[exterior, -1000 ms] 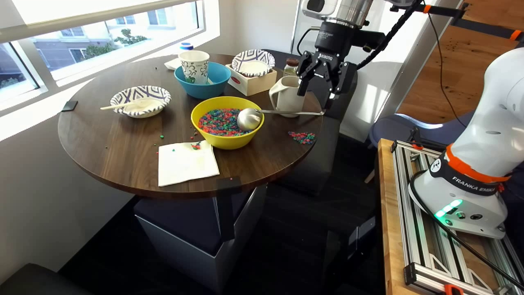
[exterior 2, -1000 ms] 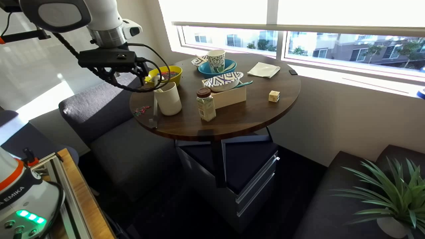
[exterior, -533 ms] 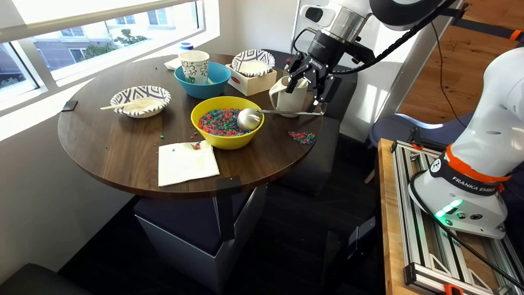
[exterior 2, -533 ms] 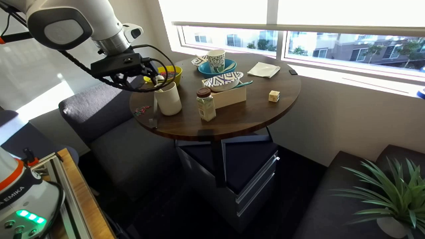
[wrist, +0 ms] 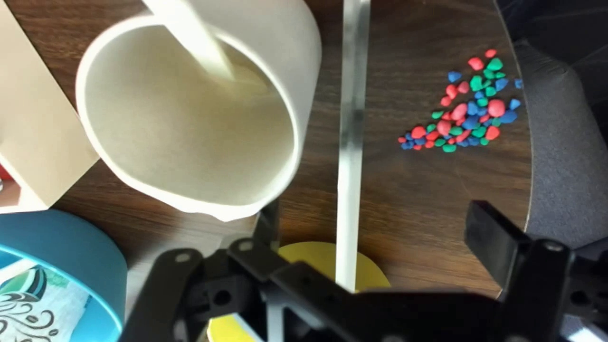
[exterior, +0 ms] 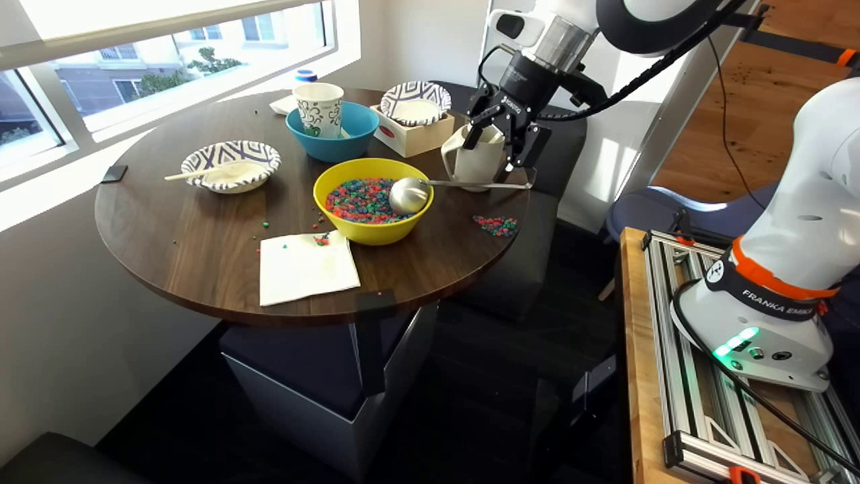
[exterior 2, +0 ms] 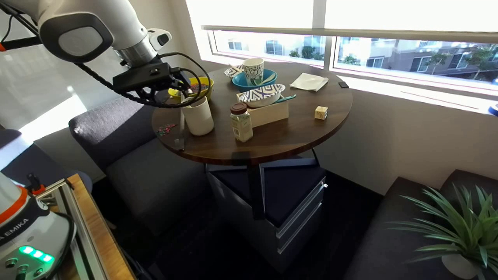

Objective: Use the silver ladle to stir the contents in the yellow bowl

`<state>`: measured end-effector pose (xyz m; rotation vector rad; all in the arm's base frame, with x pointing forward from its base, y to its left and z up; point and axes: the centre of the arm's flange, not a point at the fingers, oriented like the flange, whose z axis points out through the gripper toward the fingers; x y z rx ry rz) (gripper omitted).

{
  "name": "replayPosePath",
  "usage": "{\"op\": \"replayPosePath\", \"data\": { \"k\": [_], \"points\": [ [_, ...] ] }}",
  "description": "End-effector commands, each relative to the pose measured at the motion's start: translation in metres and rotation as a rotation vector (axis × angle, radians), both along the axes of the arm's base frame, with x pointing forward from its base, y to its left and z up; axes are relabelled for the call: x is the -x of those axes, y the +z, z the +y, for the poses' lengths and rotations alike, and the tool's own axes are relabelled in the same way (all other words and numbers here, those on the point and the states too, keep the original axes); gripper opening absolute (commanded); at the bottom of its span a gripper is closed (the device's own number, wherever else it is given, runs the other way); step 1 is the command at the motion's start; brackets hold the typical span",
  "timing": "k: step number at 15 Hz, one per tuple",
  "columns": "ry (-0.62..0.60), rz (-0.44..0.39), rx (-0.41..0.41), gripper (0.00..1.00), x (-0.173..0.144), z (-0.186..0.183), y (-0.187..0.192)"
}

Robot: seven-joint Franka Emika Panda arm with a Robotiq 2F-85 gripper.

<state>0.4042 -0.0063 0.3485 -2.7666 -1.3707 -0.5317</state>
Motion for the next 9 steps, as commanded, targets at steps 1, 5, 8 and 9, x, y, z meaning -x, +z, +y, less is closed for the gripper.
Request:
{"op": "replayPosePath", "data": {
  "k": [1, 5, 8, 9],
  "points": [
    [0.009, 0.021, 0.018, 1.00, 0.004, 0.009, -0.021],
    [0.063, 0.044, 0.028, 1.00, 0.008, 0.025, -0.029],
    [0.071, 0.040, 0.022, 1.00, 0.000, 0.029, -0.046],
    [0.066, 0.042, 0.028, 1.00, -0.004, 0.030, -0.051]
  ]
}}
